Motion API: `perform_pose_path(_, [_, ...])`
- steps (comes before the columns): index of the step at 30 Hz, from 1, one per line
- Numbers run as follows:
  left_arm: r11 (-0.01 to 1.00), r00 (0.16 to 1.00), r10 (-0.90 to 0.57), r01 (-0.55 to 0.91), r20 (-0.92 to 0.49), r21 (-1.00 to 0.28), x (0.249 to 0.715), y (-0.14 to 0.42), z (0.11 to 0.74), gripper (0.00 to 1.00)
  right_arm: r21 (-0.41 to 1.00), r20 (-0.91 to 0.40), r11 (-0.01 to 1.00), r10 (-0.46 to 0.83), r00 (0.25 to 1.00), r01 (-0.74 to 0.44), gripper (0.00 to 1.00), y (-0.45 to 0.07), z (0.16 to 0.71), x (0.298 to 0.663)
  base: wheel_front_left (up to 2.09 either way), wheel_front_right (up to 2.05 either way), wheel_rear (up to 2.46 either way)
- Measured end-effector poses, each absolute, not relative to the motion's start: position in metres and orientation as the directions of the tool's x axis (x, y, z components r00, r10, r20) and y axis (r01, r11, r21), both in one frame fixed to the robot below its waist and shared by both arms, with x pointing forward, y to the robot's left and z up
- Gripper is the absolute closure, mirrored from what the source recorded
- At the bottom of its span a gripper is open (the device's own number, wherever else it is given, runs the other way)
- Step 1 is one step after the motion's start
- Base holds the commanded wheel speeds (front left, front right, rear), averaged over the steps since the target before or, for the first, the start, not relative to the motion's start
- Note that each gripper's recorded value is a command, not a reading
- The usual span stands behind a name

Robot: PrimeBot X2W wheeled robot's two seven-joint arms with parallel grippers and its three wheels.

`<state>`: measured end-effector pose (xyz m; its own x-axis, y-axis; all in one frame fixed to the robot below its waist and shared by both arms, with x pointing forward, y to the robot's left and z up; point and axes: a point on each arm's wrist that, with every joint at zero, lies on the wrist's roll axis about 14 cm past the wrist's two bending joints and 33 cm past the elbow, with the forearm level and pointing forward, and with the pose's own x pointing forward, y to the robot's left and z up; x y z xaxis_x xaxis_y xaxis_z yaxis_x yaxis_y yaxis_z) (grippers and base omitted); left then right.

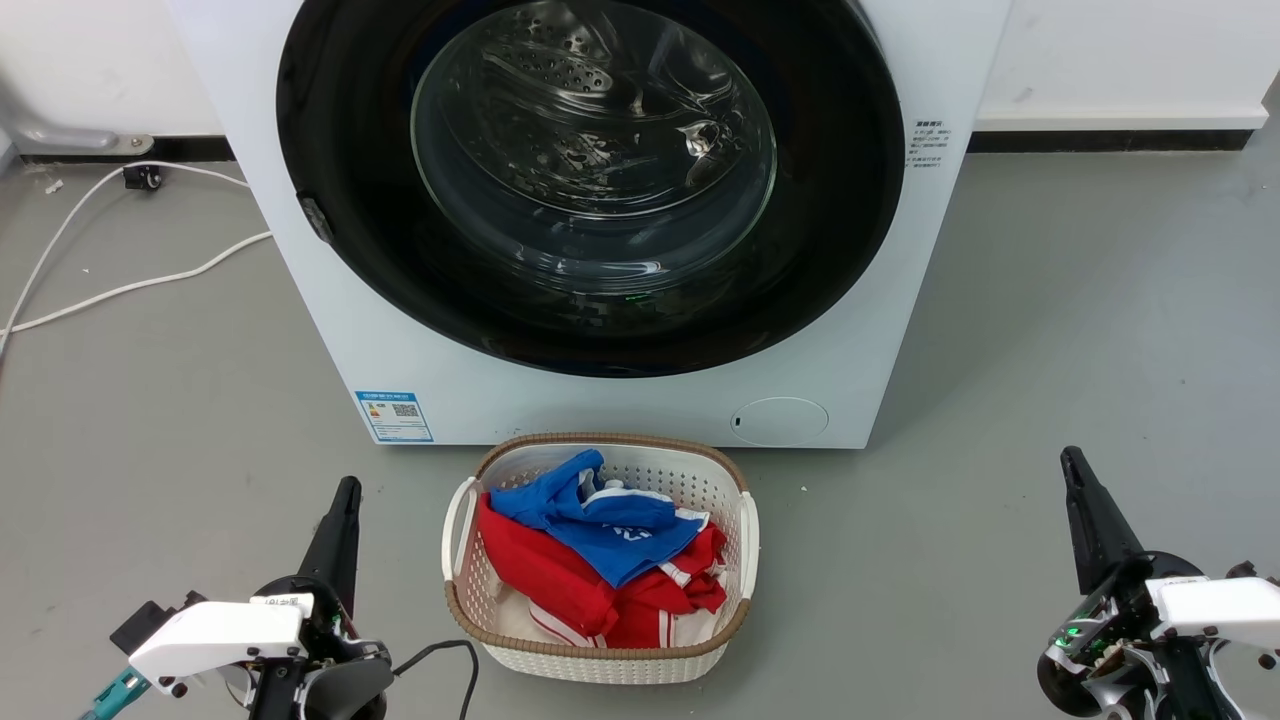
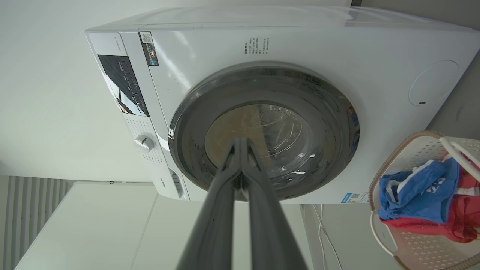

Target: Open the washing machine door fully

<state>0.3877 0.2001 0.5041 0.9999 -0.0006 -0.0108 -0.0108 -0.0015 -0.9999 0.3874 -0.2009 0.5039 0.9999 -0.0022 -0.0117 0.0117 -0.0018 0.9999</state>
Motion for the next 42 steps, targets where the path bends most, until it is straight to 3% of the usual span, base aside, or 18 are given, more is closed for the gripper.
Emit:
perform_pose_path(18, [-0.001, 1.0, 0.0, -0.011, -0.011, -1.0, 0.388, 0.2, 0.504, 1.0, 1.0, -0.012, -0.001, -0.003, 1.0, 0.012, 1.0, -0.201, 0.504, 0.387, 0.0, 0.0, 0.0])
perform_pose_path(19, [-0.002, 1.0, 0.0, -0.011, -0.011, -1.0, 0.388, 0.2, 0.504, 0.0, 1.0, -0.012, -0.001, -0.003, 1.0, 0.012, 0.0, -0.201, 0.504, 0.387, 0.0, 0.0, 0.0])
perform_pose_path(24, [-0.009, 0.997, -0.004, -0.073, -0.073, -0.997, 0.378, 0.197, 0.483, 0.0, 0.997, -0.072, -0.007, -0.006, 0.997, 0.072, 0.0, -0.201, 0.483, 0.377, 0.0, 0.0, 0.0])
perform_pose_path(32, [0.017, 0.998, -0.02, -0.055, -0.056, -0.998, 0.38, 0.184, 0.489, 0.0, 0.998, -0.055, 0.004, -0.022, 0.998, 0.056, 0.0, -0.202, 0.488, 0.375, 0.0, 0.0, 0.0])
perform_pose_path(42, [0.175, 1.0, -0.017, -0.015, -0.018, -0.985, 0.383, 0.18, 0.502, 0.0, 0.989, -0.031, 0.142, -0.042, 0.999, 0.036, 0.0, -0.207, 0.497, 0.372, 0.0, 0.0, 0.0])
